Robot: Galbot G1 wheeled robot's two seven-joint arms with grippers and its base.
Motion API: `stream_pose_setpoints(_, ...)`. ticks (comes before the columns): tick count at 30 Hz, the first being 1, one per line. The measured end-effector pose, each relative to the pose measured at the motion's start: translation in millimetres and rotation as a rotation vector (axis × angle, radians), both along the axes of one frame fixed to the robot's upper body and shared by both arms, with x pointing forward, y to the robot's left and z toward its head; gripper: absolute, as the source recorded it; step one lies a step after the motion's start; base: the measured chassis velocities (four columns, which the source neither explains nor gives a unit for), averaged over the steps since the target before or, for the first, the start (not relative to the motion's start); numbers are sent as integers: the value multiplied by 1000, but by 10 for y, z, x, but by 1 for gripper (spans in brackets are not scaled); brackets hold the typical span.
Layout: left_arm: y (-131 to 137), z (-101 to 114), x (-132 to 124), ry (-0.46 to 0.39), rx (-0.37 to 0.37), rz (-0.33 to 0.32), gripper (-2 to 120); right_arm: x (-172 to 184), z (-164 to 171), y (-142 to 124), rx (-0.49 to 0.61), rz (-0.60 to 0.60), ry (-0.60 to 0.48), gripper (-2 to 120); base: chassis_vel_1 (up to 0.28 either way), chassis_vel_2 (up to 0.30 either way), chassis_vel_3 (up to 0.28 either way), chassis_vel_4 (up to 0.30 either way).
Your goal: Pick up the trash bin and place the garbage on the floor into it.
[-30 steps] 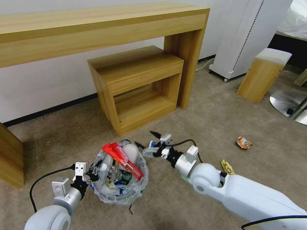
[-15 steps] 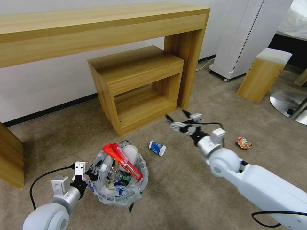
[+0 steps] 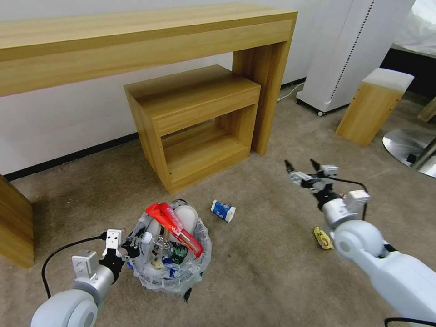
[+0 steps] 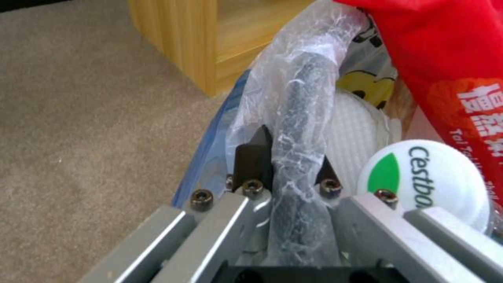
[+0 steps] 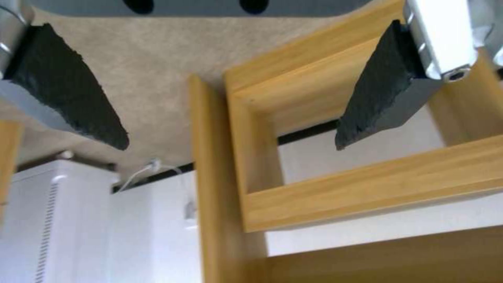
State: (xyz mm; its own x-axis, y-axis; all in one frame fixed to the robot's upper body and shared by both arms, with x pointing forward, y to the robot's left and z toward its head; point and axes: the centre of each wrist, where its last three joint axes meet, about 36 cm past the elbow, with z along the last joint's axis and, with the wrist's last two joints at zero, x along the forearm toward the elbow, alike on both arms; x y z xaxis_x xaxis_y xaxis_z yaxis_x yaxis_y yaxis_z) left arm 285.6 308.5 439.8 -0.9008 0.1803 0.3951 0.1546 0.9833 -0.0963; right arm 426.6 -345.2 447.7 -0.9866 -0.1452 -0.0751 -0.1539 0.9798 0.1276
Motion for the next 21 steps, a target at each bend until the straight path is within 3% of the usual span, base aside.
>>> stream_pose_setpoints(7,-44,74,-48,-15,-5,-11,3,-160,-335,-74,-23,-73,12,100,0,0,0,0)
stream_pose_setpoints(21,-21,55,-50,-10,1,-13,3,-244,-515,37,-23,-65,26,100,0,0,0,0)
